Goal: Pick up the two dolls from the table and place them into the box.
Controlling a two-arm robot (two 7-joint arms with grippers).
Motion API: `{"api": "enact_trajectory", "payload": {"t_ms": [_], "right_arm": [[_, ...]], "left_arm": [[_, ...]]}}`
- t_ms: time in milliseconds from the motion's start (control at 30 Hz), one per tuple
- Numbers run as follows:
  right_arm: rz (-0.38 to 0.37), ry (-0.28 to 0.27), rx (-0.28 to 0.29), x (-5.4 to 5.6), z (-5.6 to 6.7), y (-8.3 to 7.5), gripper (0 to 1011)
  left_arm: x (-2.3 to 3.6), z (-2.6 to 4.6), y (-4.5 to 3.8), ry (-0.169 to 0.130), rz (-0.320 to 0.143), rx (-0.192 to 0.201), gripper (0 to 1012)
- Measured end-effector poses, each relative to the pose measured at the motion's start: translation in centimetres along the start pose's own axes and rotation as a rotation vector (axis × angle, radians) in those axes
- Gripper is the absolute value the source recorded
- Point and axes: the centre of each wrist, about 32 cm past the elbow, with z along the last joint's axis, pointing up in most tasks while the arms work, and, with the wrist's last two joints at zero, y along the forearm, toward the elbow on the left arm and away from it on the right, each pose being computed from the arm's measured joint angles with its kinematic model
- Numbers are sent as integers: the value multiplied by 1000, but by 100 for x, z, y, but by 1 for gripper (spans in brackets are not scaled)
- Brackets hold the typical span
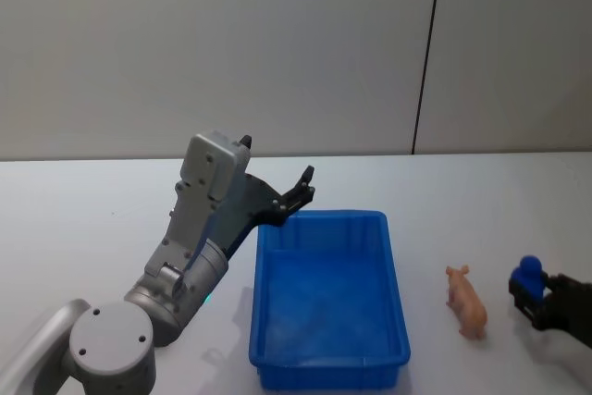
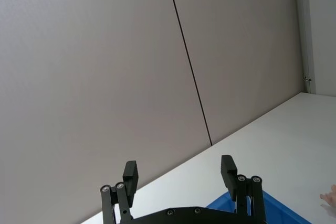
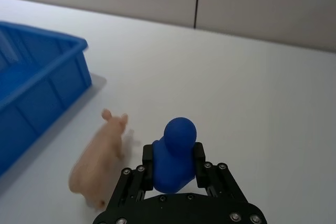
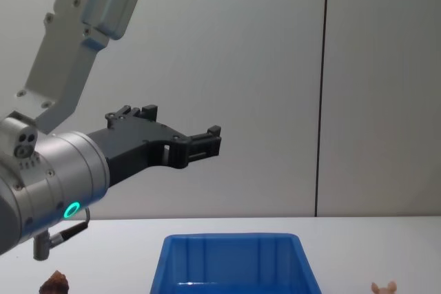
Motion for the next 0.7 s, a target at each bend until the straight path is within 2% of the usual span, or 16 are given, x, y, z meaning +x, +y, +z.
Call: {"api": "enact_trajectory", "payload": {"t_ms": [300, 467, 700], "right_arm": [[63, -33, 91, -60, 177, 60, 371], [133, -65, 148, -165, 323, 138, 343], [215, -98, 179, -324, 435, 240, 309]], "left_arm": [[0, 0, 0, 0, 0, 0, 1001], [0, 0, 0, 0, 0, 0, 1001], [0, 0, 0, 0, 0, 0, 1001]]}}
